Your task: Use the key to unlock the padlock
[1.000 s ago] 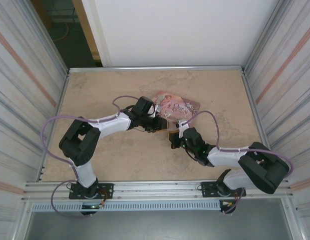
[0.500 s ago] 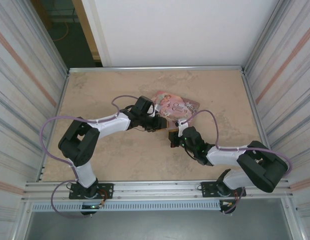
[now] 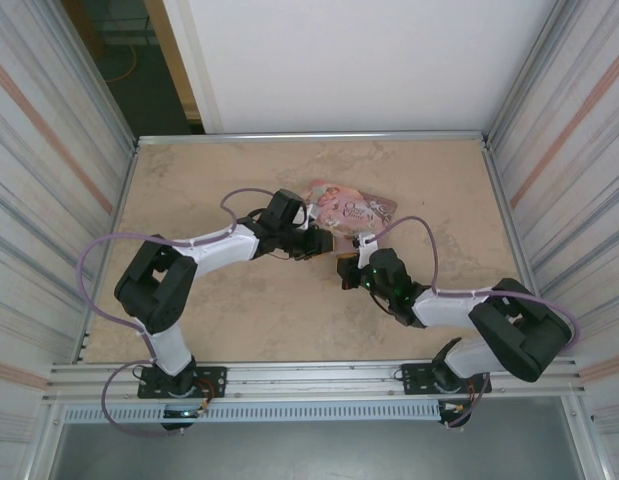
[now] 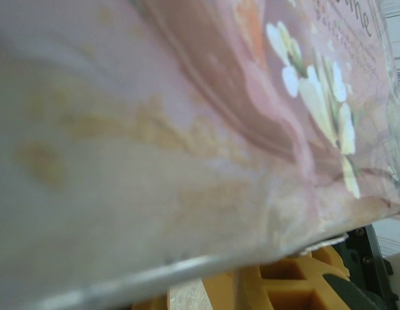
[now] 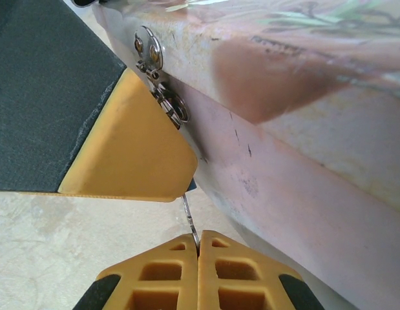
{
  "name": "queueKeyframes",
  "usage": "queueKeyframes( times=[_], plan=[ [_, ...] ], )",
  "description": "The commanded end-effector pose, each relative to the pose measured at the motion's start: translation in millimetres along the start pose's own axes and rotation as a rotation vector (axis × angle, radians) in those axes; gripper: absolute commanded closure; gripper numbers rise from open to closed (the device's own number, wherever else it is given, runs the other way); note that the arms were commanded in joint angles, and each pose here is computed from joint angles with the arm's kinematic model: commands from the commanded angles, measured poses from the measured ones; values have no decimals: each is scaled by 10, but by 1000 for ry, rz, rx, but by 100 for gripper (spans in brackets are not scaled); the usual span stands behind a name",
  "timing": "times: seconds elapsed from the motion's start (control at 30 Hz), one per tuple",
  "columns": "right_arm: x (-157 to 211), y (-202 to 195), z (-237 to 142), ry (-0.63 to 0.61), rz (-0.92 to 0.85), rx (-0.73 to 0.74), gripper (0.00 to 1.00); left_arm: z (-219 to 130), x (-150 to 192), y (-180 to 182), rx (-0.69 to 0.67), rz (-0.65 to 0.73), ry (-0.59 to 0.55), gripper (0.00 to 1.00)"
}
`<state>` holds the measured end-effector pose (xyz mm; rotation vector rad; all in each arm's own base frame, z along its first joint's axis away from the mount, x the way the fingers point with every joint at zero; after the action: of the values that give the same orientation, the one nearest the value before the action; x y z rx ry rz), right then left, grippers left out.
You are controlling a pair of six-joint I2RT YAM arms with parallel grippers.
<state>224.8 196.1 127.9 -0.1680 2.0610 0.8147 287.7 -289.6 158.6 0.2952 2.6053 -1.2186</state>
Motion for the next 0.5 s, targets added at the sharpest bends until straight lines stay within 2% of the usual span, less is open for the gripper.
queueKeyframes(
  times=[0.0, 0.2, 0.47],
  plan=[
    [-470, 280, 35, -167, -12, -144, 100, -97, 80, -196, 85, 15, 35, 84],
    [-521, 296, 76, -172, -23, -159, 100, -98, 80, -199, 92, 16, 35, 84],
    [-539, 192, 95, -214, -132, -43, 100, -102, 84, -211, 101, 16, 40, 84]
  ],
)
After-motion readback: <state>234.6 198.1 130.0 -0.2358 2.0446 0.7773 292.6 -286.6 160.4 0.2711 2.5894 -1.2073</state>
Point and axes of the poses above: each hand's point on the last joint's axis, 136 mm out from that joint toward the fingers, its own z axis out along the fingers, its own y axis along the line the jaws close on, x = y × z, the point moved 8 cm from there along -z, back along the fingers, and after that the axes turned 7 degrees about z, right-handed, at the moved point
